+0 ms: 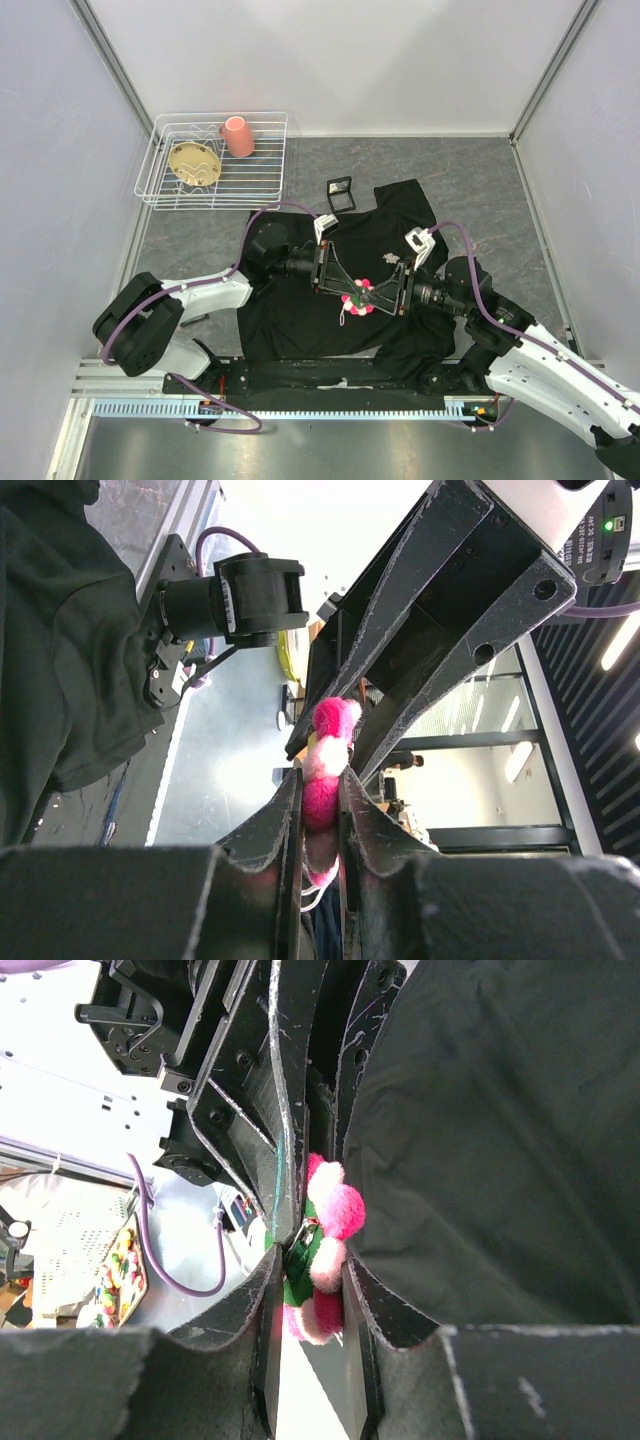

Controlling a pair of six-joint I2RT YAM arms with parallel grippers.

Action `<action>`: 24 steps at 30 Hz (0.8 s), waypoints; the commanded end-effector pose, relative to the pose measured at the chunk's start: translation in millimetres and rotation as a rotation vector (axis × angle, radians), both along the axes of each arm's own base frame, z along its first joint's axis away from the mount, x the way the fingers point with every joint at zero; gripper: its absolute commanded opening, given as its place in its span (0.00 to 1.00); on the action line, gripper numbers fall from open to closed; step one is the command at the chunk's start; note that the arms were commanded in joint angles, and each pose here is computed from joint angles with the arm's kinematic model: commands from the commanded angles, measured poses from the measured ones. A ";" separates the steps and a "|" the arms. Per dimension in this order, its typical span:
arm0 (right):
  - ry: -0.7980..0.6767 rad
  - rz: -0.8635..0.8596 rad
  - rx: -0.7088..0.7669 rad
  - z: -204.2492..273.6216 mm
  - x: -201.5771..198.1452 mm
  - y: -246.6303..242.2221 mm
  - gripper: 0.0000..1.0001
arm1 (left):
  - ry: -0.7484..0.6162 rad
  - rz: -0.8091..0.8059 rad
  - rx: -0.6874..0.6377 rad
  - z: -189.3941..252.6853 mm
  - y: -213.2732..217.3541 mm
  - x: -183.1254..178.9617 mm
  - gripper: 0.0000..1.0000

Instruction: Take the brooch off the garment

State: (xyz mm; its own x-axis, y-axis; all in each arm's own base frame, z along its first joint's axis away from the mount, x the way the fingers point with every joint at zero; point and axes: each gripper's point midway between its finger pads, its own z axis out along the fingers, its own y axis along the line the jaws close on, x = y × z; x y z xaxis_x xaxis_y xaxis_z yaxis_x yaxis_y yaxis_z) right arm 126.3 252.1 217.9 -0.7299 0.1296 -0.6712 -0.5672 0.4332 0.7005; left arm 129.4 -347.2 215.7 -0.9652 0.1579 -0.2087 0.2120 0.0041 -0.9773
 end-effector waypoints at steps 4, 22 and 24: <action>-0.075 -0.002 0.127 29.6 6.7 11.5 0.30 | 0.017 0.078 -0.041 14.1 -8.7 8.5 0.02; -0.004 -0.007 0.199 33.2 7.0 20.8 0.33 | -0.033 0.133 0.025 3.8 -8.7 15.9 0.02; -0.007 -0.008 0.200 33.9 7.3 20.7 0.33 | -0.035 0.139 0.027 5.0 -8.1 16.1 0.02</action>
State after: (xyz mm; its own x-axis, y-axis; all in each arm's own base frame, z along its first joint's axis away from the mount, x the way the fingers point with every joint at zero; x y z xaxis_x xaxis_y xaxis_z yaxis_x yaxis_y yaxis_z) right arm 137.5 257.0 206.6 -0.7633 0.2101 -0.6109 -0.4849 0.4385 0.7567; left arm 141.1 -344.2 203.4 -0.9858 0.0777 -0.1487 0.1547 0.0786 -0.9848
